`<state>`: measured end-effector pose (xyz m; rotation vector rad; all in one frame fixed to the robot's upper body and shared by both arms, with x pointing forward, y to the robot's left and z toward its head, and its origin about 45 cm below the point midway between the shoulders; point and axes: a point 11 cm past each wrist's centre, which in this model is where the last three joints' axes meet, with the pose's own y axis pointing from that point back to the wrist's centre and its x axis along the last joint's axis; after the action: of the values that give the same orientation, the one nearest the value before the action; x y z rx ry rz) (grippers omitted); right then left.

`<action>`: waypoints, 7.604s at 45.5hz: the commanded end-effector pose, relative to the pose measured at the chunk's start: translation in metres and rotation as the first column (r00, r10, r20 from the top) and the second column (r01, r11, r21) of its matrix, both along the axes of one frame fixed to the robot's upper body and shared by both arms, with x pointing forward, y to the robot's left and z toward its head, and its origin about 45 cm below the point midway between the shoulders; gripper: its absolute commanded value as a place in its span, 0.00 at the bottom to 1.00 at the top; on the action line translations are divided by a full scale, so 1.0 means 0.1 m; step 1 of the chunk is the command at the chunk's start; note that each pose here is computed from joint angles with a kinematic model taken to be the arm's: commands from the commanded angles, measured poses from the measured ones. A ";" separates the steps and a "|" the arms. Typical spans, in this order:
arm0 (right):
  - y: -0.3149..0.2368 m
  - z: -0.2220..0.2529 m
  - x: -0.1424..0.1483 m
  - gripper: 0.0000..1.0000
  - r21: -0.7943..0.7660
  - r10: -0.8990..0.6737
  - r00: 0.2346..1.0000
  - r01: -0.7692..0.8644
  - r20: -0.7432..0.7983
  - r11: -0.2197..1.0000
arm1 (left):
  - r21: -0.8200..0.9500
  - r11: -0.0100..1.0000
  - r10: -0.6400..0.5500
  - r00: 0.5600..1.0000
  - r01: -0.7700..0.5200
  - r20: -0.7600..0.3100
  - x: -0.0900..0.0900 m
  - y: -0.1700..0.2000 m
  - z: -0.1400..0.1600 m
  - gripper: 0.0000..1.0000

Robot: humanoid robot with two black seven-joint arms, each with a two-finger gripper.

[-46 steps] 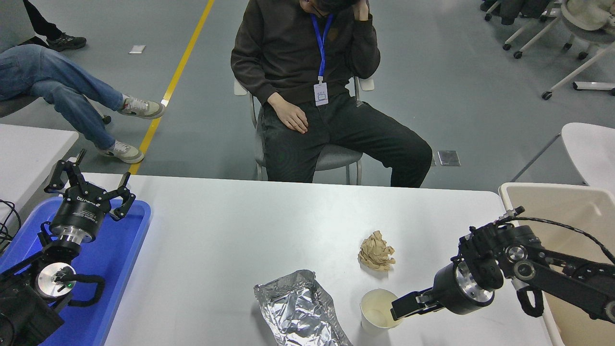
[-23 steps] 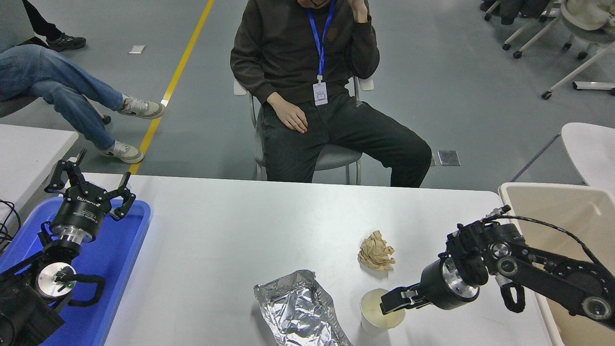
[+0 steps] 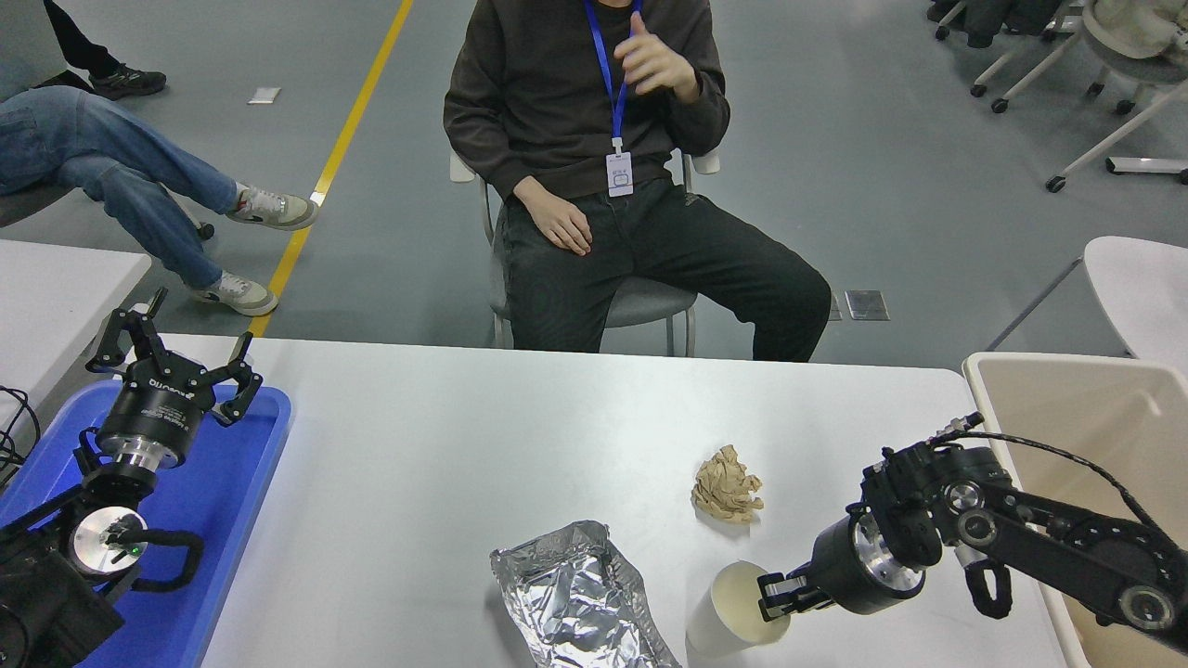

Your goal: Clean the table surface

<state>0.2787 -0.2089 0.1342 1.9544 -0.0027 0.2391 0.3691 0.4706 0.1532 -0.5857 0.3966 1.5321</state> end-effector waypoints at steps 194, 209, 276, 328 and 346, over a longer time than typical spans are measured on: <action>-3.71 -0.41 0.29 0.70 -0.091 -0.576 0.322 0.915 0.752 0.393 | 0.000 1.000 0.000 1.000 0.000 -0.001 0.00 0.00 0.00 1.00; -3.76 -0.43 0.22 0.96 0.018 -0.664 0.191 0.955 0.722 0.295 | -0.001 1.000 0.001 1.000 -0.001 0.000 0.00 0.00 0.00 1.00; -3.84 0.35 0.80 0.98 0.600 -0.880 -0.390 0.783 0.269 -0.164 | 0.001 1.000 0.003 1.000 -0.003 -0.001 0.00 0.01 0.00 1.00; -2.56 0.83 0.93 0.99 0.881 -0.909 0.056 0.277 -0.413 -0.383 | 0.001 1.000 0.003 1.000 -0.003 -0.001 0.00 0.01 0.00 1.00; -1.80 0.28 0.58 0.99 0.917 -0.906 0.222 0.267 -0.359 -0.298 | 0.001 1.000 0.003 1.000 -0.003 -0.001 0.00 0.01 0.00 1.00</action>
<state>0.3551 -0.4331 0.1849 2.3590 -2.4222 -0.1567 0.3689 0.4713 0.1531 -0.5855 0.3961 1.5357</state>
